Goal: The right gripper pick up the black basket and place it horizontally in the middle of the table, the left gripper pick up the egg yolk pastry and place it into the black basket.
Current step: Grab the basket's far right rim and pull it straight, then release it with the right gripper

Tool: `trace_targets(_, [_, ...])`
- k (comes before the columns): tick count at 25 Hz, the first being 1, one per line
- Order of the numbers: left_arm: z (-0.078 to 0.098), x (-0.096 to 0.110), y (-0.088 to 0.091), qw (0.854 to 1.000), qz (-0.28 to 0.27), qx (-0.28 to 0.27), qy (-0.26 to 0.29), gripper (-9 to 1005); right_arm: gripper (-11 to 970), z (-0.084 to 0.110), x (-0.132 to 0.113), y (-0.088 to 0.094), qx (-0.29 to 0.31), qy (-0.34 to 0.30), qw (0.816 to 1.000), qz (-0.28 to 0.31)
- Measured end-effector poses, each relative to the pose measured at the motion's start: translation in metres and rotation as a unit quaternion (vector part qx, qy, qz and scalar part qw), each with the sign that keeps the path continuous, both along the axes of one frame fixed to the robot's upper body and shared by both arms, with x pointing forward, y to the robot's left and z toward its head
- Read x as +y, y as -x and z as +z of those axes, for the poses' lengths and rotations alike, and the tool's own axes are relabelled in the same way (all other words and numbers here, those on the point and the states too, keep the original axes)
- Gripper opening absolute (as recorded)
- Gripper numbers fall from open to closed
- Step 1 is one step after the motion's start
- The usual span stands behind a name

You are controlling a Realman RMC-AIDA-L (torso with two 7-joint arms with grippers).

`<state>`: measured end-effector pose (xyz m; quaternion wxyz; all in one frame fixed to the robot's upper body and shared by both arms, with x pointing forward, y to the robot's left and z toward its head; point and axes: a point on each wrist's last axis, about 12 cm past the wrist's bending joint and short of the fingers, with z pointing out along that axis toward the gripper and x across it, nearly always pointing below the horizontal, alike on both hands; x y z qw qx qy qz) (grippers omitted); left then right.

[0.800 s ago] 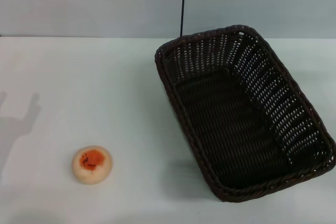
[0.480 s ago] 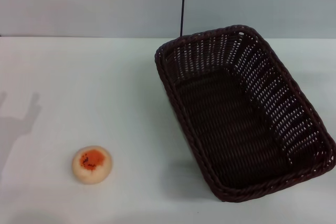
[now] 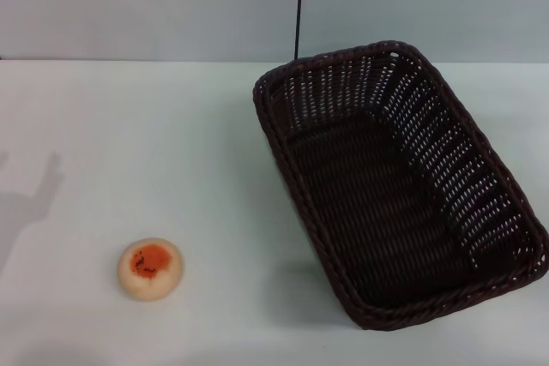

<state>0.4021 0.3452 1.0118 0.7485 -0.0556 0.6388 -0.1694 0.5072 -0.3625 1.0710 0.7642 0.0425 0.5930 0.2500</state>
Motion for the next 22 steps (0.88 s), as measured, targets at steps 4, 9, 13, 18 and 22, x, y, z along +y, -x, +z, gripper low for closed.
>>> trace_targets(4, [0.001, 0.003, 0.0, 1.0, 0.005, -0.001, -0.004, 807, 683, 0.018, -0.007, -0.007, 0.029, 0.015, 0.996, 0.085])
trace_targets(9, [0.003, 0.005, -0.006, 1.0, 0.004, -0.004, -0.01, 805, 683, 0.056, -0.017, -0.018, 0.099, 0.056, 0.978, 0.177])
trace_targets(13, [0.004, 0.005, -0.01, 1.0, 0.002, -0.006, -0.015, 804, 683, 0.104, -0.023, -0.033, 0.23, 0.1, 0.944, 0.212])
trace_targets(18, [0.005, 0.005, -0.015, 1.0, 0.0, -0.007, -0.021, 803, 683, 0.153, -0.015, -0.058, 0.395, 0.152, 0.878, 0.223])
trace_targets(22, [0.006, 0.006, -0.017, 1.0, -0.001, -0.009, -0.026, 802, 683, 0.175, 0.001, -0.08, 0.493, 0.184, 0.818, 0.231])
